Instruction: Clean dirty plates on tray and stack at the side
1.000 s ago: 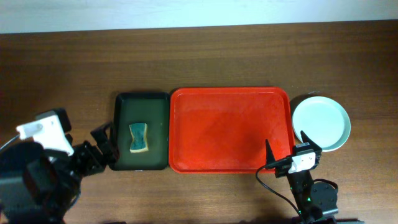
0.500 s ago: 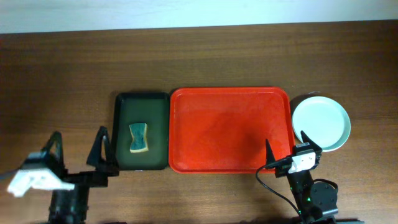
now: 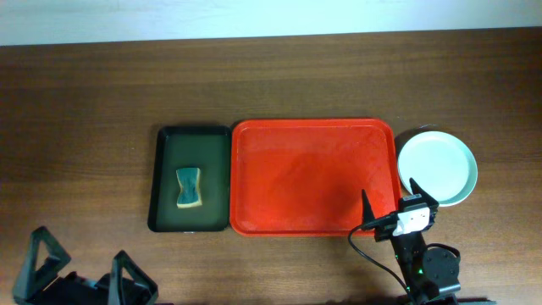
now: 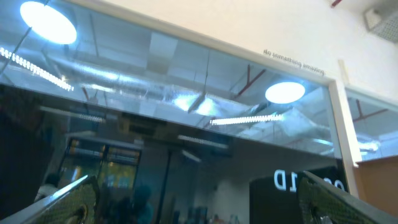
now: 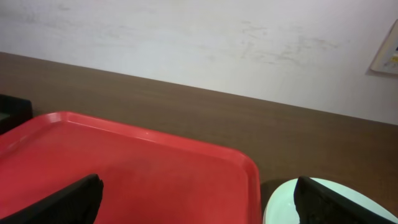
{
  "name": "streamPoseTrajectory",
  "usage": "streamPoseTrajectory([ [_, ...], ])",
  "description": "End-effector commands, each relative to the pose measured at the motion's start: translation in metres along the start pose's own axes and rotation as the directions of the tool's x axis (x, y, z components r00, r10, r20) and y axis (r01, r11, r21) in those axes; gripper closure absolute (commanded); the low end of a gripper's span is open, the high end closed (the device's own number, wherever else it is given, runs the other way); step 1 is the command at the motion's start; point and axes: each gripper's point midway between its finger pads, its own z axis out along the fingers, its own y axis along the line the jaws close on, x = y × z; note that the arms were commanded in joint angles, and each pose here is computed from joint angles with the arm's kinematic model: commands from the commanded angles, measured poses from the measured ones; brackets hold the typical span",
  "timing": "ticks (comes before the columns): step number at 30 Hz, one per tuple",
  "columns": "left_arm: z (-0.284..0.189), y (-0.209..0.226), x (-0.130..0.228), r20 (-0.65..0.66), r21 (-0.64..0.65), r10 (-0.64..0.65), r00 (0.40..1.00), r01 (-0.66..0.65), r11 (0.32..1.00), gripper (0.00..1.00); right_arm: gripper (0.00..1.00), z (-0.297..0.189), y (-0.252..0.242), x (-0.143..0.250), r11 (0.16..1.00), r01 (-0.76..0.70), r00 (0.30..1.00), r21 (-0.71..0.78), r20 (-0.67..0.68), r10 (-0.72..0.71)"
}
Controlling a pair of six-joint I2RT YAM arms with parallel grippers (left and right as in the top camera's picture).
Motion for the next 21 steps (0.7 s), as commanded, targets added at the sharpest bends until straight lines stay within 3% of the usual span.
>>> streamPoseTrajectory([
  [1, -0.005, 0.004, 0.021, -0.031, 0.006, -0.009, 0.999, 0.009, 1.0, 0.01, 0.02, 0.0, -0.001, 0.002, 1.0, 0.0, 1.0, 0.011, -0.005, 0.0],
  [4, -0.009, 0.012, 0.049, -0.086, -0.013, -0.014, 0.996, 0.013, 1.0, 0.01, 0.02, 0.0, -0.001, 0.002, 1.0, 0.0, 1.0, 0.011, -0.005, 0.0],
  [12, -0.034, 0.025, 0.084, 0.019, -0.008, -0.005, 1.0, 0.005, 1.0, 0.01, 0.01, 0.0, -0.001, 0.002, 1.0, 0.0, 1.0, 0.011, -0.005, 0.0],
  [21, -0.052, 0.039, 0.131, -0.076, -0.042, -0.013, 0.997, 0.01, 0.999, 0.01, 0.02, 0.0, -0.001, 0.002, 1.0, 0.0, 1.0, 0.011, -0.005, 0.0],
])
